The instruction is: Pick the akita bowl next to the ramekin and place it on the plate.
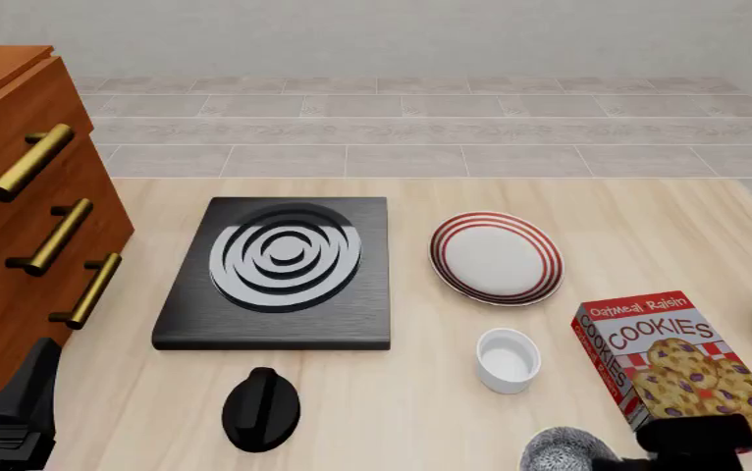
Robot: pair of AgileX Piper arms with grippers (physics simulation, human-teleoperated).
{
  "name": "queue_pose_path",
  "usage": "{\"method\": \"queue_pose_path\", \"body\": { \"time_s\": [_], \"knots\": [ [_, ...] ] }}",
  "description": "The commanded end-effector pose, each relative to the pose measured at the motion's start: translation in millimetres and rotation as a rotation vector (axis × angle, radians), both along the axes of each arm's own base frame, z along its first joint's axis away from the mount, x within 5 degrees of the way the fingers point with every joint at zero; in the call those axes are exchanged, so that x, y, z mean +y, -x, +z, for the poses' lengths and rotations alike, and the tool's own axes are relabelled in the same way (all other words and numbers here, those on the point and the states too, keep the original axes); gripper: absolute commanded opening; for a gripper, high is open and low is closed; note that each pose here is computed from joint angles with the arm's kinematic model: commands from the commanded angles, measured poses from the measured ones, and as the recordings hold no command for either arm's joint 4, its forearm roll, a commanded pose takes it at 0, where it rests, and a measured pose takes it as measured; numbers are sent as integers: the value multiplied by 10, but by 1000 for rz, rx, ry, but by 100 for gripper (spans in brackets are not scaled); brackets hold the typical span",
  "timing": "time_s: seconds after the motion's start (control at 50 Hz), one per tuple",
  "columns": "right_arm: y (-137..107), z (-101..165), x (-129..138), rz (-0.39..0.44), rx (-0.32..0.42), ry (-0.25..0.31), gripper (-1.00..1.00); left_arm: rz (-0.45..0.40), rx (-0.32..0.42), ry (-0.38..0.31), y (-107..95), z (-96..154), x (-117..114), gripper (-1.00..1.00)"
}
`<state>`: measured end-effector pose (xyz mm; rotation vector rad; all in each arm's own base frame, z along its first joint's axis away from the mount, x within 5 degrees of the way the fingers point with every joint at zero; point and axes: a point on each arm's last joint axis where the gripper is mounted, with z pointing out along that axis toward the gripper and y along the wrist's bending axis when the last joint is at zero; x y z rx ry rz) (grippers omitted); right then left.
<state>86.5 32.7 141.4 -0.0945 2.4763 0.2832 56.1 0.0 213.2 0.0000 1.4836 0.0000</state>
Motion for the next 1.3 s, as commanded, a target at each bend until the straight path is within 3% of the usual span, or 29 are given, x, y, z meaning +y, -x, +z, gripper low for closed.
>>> {"method": "queue_pose_path", "body": {
  "time_s": [0.02, 0.42, 1.3],
  "knots": [
    [-20, 92, 13, 18, -29, 3, -100, 0, 0, 0, 0, 0, 0, 100],
    [-63, 241, 65, 35, -70, -28, -100, 0, 0, 0, 0, 0, 0, 100],
    [-194, 474, 109, -16, -161, -108, -100, 0, 0, 0, 0, 0, 0, 100]
  ]
}}
